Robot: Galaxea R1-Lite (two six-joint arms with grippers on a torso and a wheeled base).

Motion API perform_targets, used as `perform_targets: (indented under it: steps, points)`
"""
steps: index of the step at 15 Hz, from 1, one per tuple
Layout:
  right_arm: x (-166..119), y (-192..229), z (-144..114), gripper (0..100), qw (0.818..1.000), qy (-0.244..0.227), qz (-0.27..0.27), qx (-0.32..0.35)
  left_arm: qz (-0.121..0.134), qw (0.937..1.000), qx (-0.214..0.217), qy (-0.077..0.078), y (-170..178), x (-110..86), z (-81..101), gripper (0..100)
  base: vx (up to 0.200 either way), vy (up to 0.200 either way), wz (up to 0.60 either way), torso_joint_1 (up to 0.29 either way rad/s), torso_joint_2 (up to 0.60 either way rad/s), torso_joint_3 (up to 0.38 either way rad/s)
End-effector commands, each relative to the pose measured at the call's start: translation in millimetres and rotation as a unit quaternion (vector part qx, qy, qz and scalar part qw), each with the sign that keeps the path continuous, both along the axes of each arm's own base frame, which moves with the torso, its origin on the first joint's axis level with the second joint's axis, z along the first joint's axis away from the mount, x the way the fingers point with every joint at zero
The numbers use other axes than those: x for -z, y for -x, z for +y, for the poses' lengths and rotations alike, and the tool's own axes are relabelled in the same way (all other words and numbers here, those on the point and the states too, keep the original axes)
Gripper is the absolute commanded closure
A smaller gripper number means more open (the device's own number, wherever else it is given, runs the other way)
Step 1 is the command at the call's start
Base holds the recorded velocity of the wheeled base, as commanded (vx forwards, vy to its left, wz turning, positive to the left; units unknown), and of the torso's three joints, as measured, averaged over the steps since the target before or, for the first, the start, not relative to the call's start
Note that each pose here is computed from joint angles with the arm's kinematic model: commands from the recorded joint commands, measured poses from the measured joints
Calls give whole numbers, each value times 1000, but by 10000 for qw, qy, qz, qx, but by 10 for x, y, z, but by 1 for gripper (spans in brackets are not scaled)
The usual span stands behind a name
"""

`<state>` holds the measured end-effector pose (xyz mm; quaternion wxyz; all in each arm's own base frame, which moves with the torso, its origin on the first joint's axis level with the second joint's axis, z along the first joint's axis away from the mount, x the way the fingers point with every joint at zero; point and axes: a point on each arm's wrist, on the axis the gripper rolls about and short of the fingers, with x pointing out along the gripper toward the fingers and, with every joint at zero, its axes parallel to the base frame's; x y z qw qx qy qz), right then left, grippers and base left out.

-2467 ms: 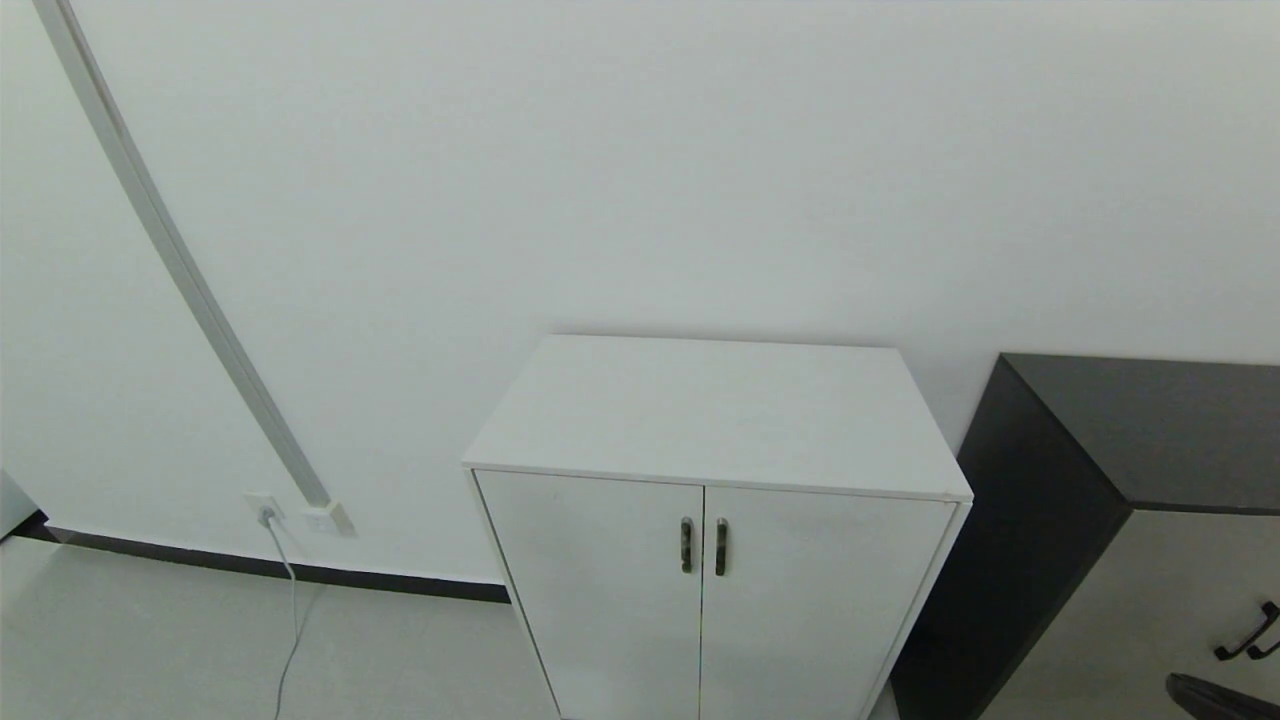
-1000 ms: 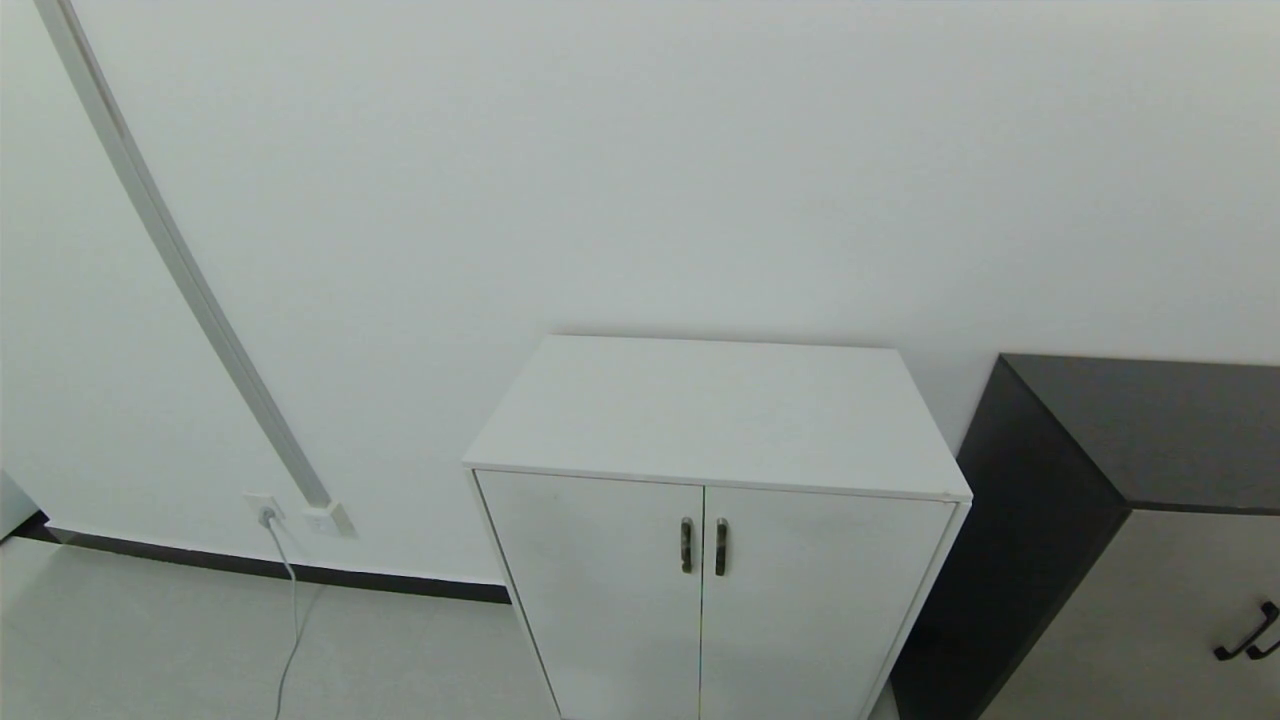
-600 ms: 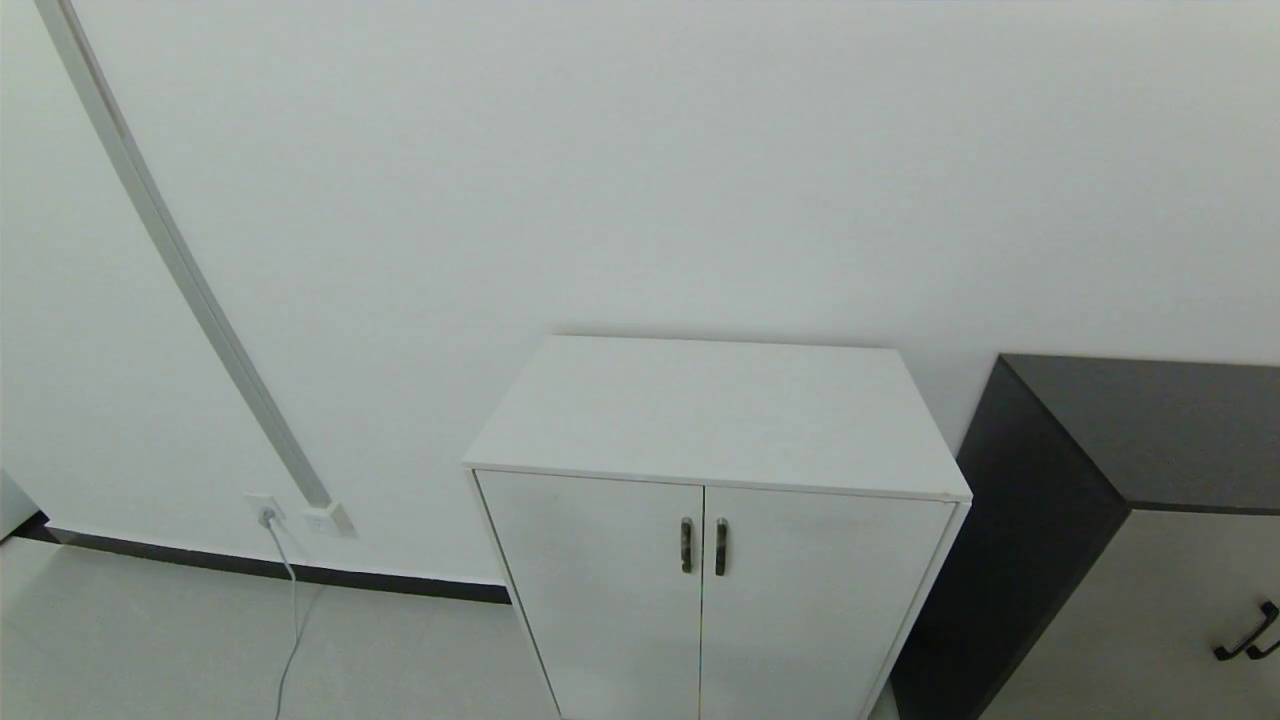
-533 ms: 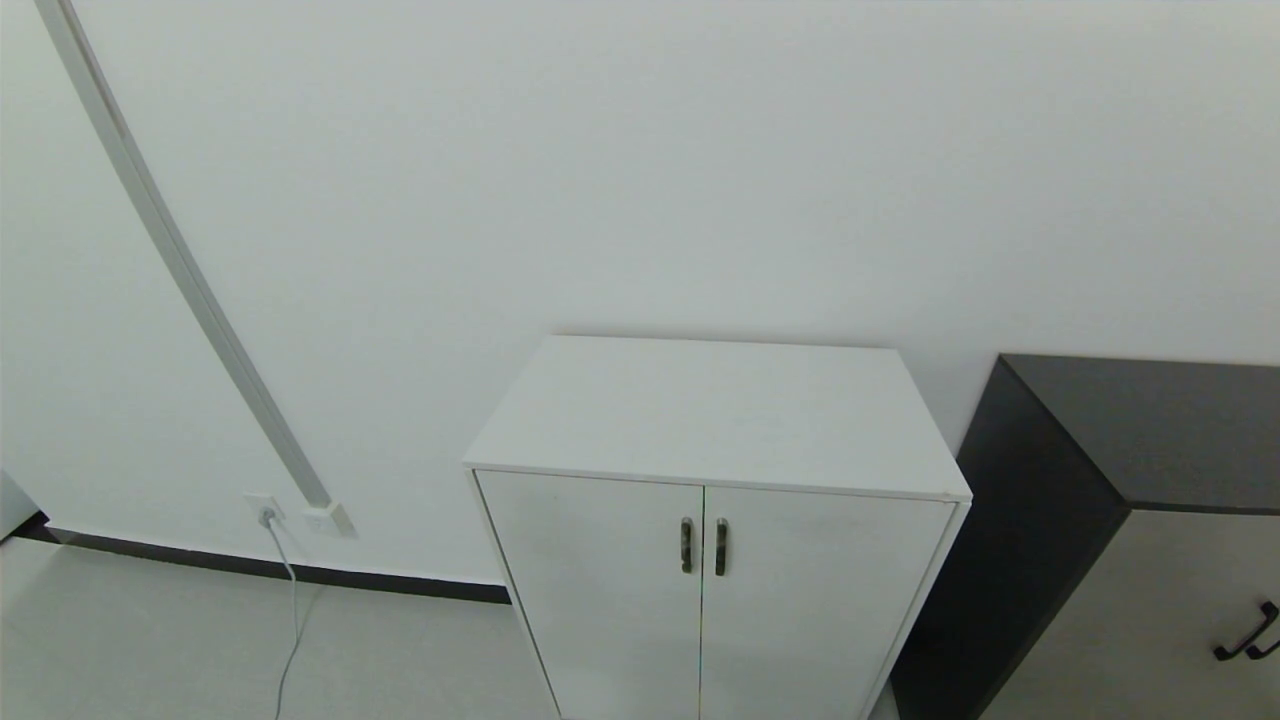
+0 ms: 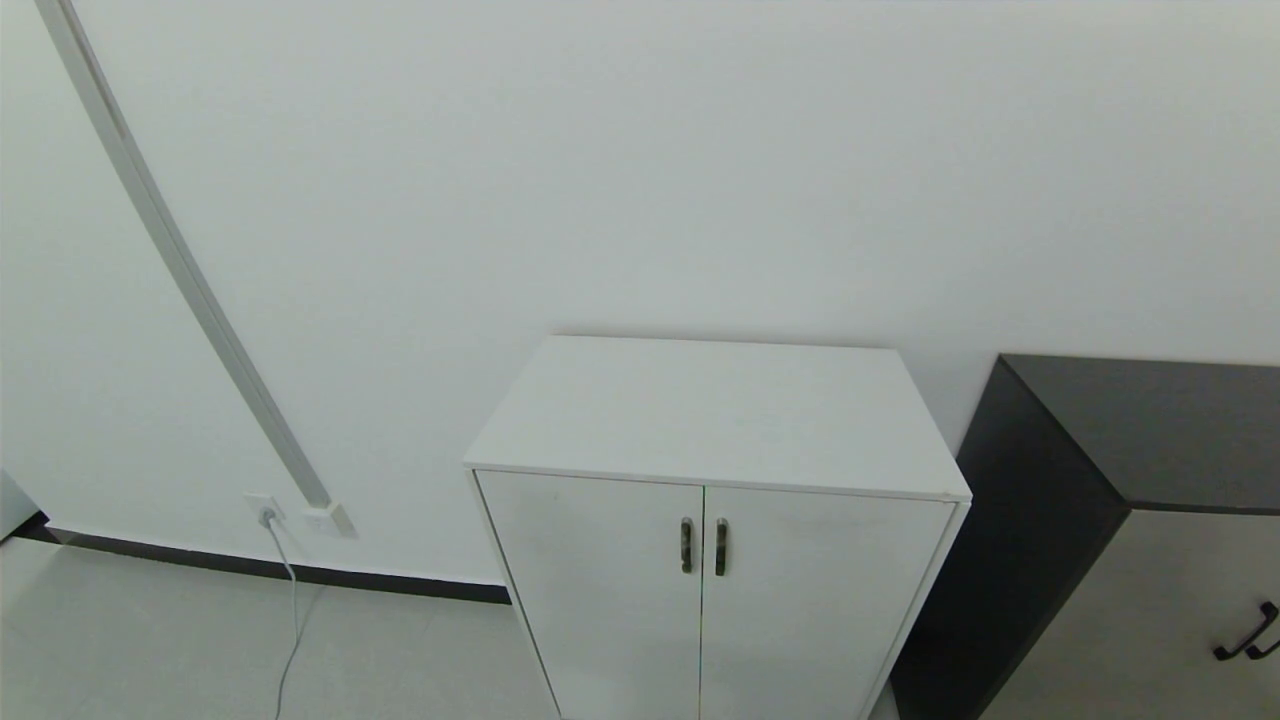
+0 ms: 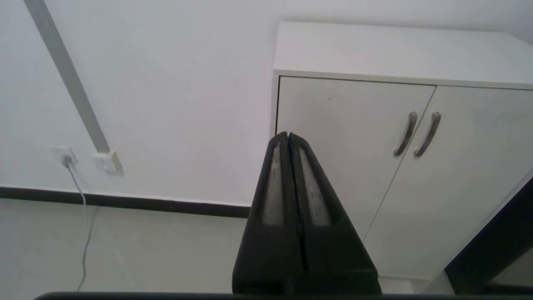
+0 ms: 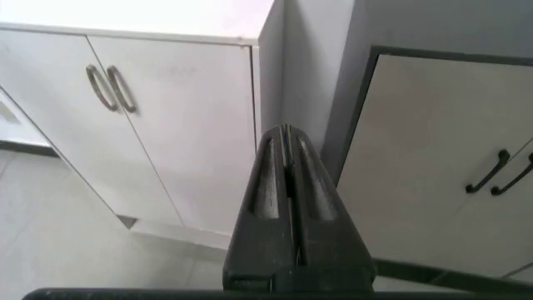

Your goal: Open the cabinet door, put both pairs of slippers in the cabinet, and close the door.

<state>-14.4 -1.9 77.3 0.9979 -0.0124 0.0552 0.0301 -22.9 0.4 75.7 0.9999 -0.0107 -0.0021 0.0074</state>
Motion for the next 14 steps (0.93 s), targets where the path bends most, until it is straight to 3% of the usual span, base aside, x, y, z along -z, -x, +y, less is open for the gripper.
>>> perform_targets:
  steps: [1, 6, 14]
  points:
    - [2, 6, 3, 100, 9999, 4, -35, 104, 5, 10000, 5, 1, -1, -1, 0, 100, 0, 0, 0, 0, 0, 0]
    - [16, 80, 12, 100, 9978, 7, -518, 417, 5, 10000, 5, -22, -1, -1, 0, 100, 0, 0, 0, 0, 0, 0]
    - [13, 82, 16, 100, 9969, -427, -538, 372, 5, 10000, 13, -22, -1, -1, -1, 100, 0, 0, 0, 0, 0, 0]
